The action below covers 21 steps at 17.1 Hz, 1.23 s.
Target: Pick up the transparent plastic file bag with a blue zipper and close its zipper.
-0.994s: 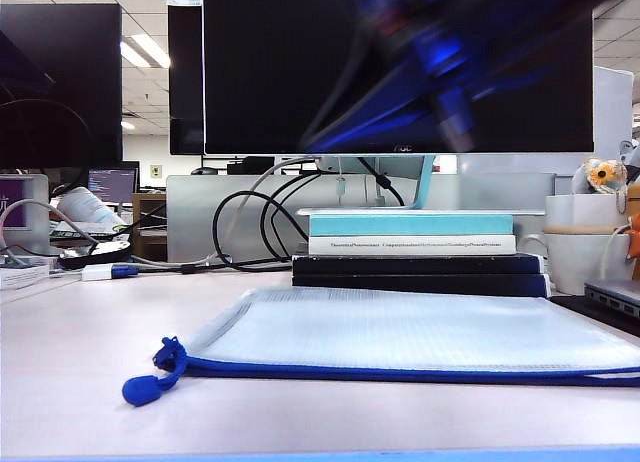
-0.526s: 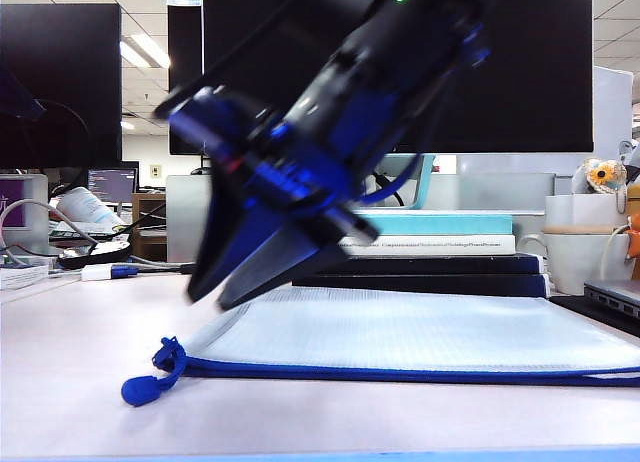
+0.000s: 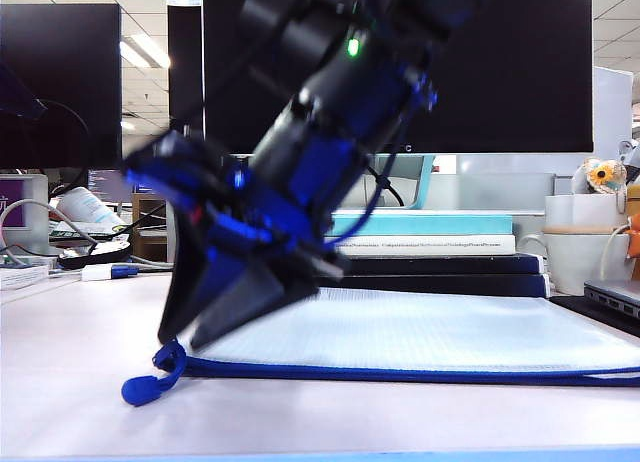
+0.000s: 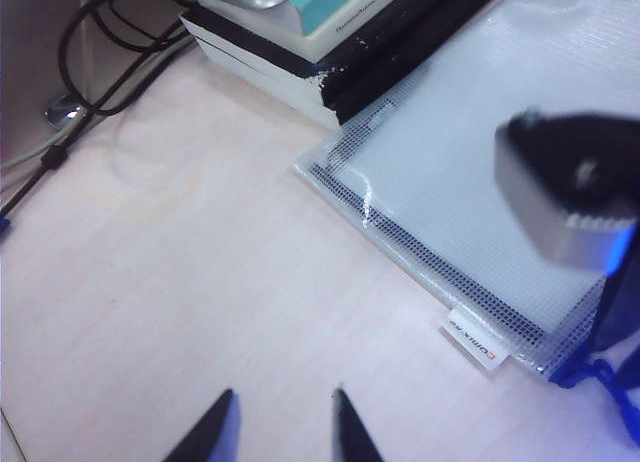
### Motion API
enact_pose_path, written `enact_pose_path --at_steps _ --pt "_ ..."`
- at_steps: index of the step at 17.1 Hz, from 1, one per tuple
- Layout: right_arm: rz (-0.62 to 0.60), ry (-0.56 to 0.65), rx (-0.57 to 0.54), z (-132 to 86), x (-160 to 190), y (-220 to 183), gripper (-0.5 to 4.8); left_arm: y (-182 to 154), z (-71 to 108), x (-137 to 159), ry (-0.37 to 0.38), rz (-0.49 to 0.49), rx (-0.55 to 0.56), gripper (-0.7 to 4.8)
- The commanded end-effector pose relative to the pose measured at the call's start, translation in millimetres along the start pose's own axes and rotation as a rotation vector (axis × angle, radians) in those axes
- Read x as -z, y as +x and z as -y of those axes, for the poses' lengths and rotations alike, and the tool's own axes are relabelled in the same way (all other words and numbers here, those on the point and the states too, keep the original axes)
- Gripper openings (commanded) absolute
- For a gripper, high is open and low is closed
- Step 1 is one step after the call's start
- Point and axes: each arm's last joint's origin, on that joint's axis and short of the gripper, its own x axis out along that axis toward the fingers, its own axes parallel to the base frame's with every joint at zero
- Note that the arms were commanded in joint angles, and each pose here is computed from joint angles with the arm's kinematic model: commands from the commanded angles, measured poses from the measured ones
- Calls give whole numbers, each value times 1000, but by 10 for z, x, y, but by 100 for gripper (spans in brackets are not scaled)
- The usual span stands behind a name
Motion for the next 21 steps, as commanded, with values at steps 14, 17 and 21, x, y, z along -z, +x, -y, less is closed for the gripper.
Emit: enact_pose_path --at_steps 14,17,21 --pt "-12 -197 88 -292 -437 -461 -6 -14 34 -45 97 109 133 475" --pt "-55 -261 119 -384 -595 -682 -6 -17 64 -40 216 153 196 479" --pt "5 -280 146 -452 -685 -1177 -6 -1 75 3 323 126 187 479"
